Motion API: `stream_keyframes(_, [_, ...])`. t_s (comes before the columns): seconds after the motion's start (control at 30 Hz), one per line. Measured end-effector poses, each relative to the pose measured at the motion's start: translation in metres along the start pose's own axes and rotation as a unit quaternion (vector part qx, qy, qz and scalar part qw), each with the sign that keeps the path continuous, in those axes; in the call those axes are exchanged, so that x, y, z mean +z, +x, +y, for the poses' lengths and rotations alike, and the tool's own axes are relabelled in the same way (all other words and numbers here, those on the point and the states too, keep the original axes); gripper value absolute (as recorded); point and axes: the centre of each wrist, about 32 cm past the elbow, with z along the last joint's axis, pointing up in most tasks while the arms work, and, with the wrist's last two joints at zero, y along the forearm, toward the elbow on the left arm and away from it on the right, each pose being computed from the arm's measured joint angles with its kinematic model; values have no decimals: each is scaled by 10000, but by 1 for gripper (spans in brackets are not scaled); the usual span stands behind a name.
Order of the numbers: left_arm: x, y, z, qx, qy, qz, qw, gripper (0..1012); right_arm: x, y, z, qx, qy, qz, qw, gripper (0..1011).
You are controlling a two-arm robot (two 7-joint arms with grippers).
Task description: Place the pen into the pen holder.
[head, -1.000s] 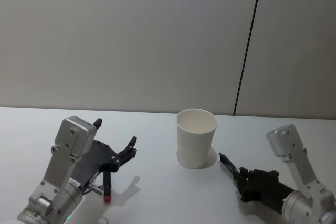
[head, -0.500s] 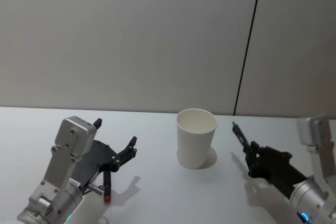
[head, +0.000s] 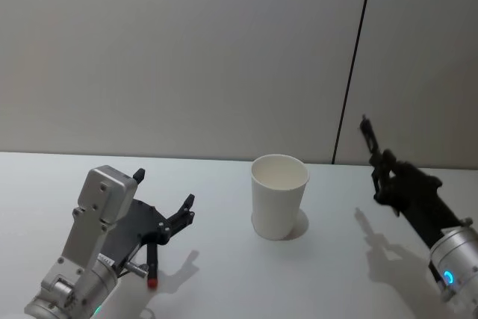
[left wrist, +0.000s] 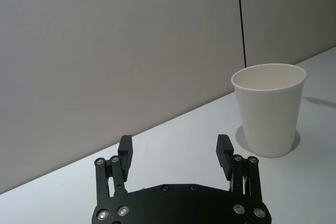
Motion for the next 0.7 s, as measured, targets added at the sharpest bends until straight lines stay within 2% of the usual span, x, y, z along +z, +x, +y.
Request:
stream_keyframes(0.2, [0, 0, 0, 0, 0, 0, 10000, 1003, 81, 19, 97, 100, 668, 347, 9971, 134])
stream_keyframes(0.27, [0, 0, 0, 0, 0, 0, 10000, 1003, 88, 20, 111, 124, 728, 384, 9965, 134])
stream_keyframes(0.3, [0, 0, 0, 0, 0, 0, 10000, 1003, 108, 23, 145, 179, 863, 456, 9951, 134])
stream_keyframes(0.47, [0, 0, 0, 0, 0, 0, 10000, 1003, 143, 23, 248, 369, 1107, 631, 9912, 134])
stream_keyframes(0.7, [0, 0, 0, 0, 0, 0, 10000, 1003, 157, -4, 370, 607, 1166, 738, 9886, 134])
